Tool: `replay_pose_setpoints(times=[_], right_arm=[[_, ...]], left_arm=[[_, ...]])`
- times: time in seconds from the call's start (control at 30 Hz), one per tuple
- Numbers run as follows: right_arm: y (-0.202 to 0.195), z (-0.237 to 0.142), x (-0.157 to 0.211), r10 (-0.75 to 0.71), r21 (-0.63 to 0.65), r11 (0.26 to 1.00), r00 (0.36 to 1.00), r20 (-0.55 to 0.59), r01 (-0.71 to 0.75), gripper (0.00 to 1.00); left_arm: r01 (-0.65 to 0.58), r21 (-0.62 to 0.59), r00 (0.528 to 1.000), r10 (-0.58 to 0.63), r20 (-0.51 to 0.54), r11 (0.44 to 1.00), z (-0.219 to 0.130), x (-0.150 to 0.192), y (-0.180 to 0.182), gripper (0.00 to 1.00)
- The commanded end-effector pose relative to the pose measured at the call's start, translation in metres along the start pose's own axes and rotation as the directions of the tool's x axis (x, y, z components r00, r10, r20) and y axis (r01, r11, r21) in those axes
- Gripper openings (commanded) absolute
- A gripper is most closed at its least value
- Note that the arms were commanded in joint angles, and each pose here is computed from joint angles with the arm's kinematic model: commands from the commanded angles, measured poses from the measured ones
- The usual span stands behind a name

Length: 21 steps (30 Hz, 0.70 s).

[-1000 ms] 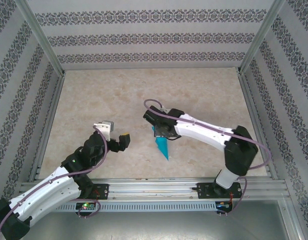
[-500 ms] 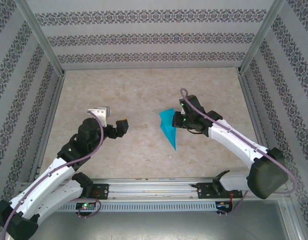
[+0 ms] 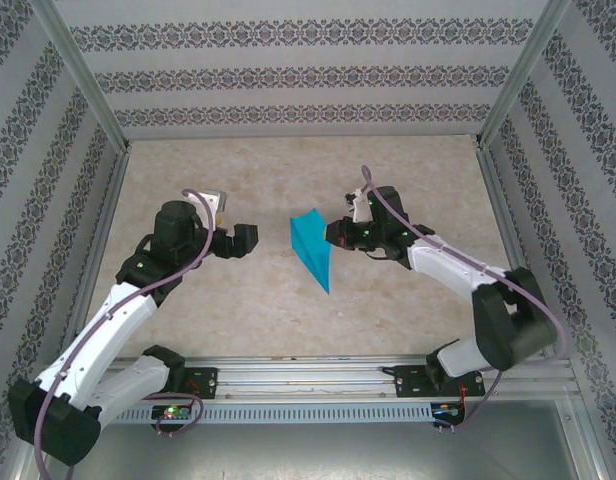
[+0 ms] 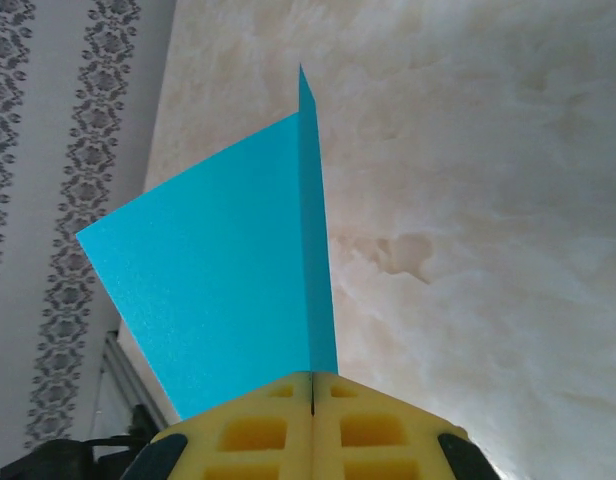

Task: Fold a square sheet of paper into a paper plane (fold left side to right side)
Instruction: Place the paper plane at the center of the table.

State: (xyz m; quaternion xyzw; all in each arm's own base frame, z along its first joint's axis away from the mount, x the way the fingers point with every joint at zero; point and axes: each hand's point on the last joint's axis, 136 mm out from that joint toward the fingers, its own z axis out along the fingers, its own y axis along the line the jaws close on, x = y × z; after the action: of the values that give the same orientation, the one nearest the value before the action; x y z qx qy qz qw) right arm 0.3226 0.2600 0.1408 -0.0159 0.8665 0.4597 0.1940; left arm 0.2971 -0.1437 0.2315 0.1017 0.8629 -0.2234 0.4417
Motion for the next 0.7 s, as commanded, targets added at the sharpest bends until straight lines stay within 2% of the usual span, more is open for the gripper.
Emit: replay_pose_setpoints(times=[0.0, 0.33, 0.67], right_arm=[[0.012, 0.015, -0.003, 0.016, -0.106, 0.994, 1.0, 0.003, -0.016, 0.0], [-0.022, 0.057, 0.001, 0.104, -0.067, 0.992, 0.994, 0.023, -0.102, 0.0], [-0.059, 0.075, 0.008, 0.145, 0.002, 0.989, 0.989, 0.027, -0.145, 0.0]], left_arm=[[-0.074, 0.073, 0.997, 0.073, 0.021, 0.995, 0.004, 0.0, -0.008, 1.0], [-0.139, 0.115, 0.989, 0.131, 0.068, 0.984, 0.021, 0.019, -0.006, 1.0], [-0.152, 0.109, 0.988, 0.148, 0.042, 0.982, 0.031, 0.038, 0.0, 1.0]])
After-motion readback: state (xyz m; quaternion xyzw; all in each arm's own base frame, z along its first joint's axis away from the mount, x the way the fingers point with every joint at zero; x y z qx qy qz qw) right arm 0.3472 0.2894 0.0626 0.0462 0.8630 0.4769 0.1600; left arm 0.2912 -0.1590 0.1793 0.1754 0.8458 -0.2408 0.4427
